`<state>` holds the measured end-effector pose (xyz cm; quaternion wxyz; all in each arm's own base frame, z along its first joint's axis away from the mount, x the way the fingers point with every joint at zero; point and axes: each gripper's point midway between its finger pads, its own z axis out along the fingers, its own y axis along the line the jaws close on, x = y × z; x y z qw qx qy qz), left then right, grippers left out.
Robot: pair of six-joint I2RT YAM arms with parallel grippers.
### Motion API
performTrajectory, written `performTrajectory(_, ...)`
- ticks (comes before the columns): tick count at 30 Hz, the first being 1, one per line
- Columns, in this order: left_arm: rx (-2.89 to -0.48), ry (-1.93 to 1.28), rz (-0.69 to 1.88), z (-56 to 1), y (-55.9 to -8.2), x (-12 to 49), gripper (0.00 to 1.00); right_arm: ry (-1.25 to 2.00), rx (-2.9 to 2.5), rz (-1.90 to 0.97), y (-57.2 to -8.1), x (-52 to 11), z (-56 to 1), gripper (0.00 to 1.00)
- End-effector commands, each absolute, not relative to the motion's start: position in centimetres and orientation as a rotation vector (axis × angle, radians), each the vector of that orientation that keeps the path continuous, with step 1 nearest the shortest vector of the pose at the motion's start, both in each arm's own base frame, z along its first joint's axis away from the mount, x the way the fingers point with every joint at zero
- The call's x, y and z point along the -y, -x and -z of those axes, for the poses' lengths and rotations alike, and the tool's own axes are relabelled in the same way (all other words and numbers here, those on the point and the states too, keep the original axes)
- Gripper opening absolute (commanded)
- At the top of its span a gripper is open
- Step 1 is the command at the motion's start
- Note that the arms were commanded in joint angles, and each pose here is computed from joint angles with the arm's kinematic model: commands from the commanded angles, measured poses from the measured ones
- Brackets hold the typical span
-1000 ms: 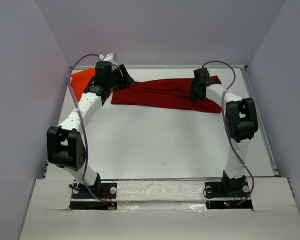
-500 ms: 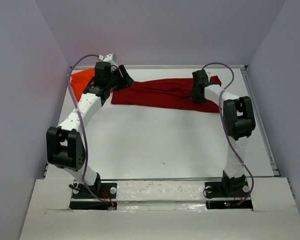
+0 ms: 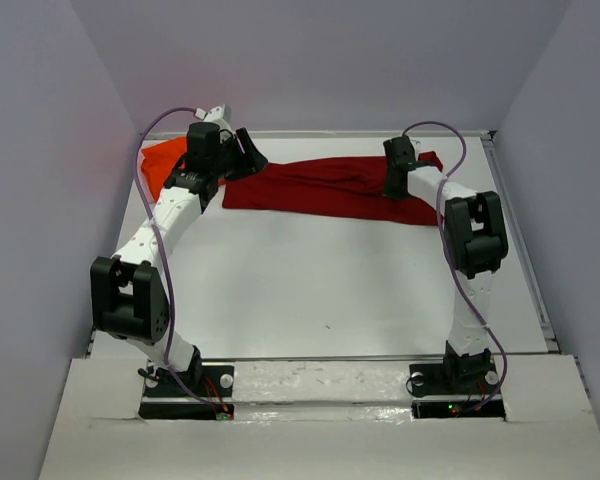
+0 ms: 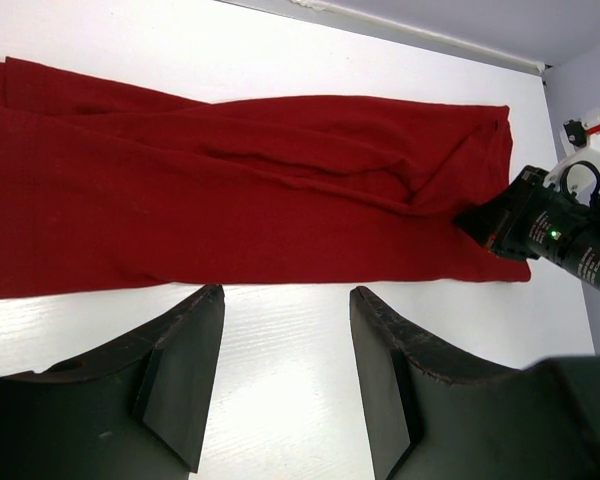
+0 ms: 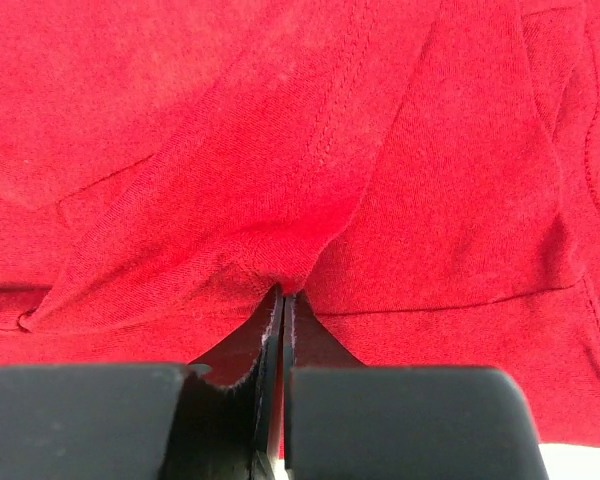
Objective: Fold and stack the t-shirts
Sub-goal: Fold the other side of the tshirt into a rectangle
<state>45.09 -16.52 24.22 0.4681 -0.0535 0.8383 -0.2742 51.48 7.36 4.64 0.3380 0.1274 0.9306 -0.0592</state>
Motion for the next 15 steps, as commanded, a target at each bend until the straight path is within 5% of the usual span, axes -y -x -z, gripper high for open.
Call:
performTrajectory(1,-1.989,0.1,0.711,-26.6,-44.5,16.7,0.63,-0.321,-2.341,0.148,-53.2,-7.6,-8.1,0.0)
performTrajectory(15,-1.992,0.097,0.71,-26.5,-44.5,16.8,0.63,-0.271,-2.264,0.089,-59.1,-9.4,-11.1,0.0)
